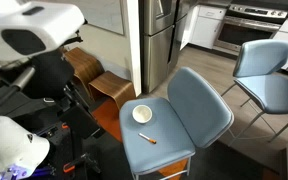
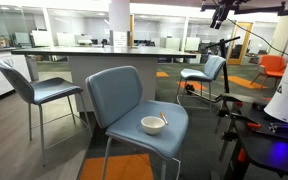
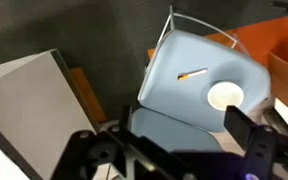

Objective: Pick up the pen from the chair and put it in the bowl.

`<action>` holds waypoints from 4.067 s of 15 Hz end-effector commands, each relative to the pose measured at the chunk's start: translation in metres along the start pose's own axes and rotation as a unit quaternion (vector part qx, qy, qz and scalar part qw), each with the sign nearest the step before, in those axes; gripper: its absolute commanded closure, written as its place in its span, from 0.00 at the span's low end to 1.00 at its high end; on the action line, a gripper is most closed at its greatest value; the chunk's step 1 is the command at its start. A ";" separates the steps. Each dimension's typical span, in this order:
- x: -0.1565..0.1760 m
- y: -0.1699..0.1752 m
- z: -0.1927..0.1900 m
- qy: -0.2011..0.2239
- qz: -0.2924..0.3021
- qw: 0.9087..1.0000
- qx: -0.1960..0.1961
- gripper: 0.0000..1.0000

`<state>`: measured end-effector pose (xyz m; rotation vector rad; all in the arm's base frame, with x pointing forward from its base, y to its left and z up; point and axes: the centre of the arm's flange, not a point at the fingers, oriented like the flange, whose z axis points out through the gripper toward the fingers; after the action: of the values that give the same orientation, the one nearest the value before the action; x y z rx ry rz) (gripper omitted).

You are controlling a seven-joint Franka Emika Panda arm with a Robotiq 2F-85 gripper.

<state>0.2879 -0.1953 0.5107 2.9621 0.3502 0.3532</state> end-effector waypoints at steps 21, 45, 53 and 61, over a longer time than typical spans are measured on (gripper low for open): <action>0.150 -0.136 0.203 -0.041 0.200 0.978 0.048 0.00; 0.134 -0.106 0.542 -0.138 0.530 0.832 0.095 0.00; 0.136 -0.102 0.573 -0.149 0.524 0.833 0.097 0.25; 0.129 -0.099 0.579 -0.160 0.515 0.838 0.083 0.89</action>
<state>0.5273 -0.1320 -0.0375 2.9930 -1.3560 -0.0836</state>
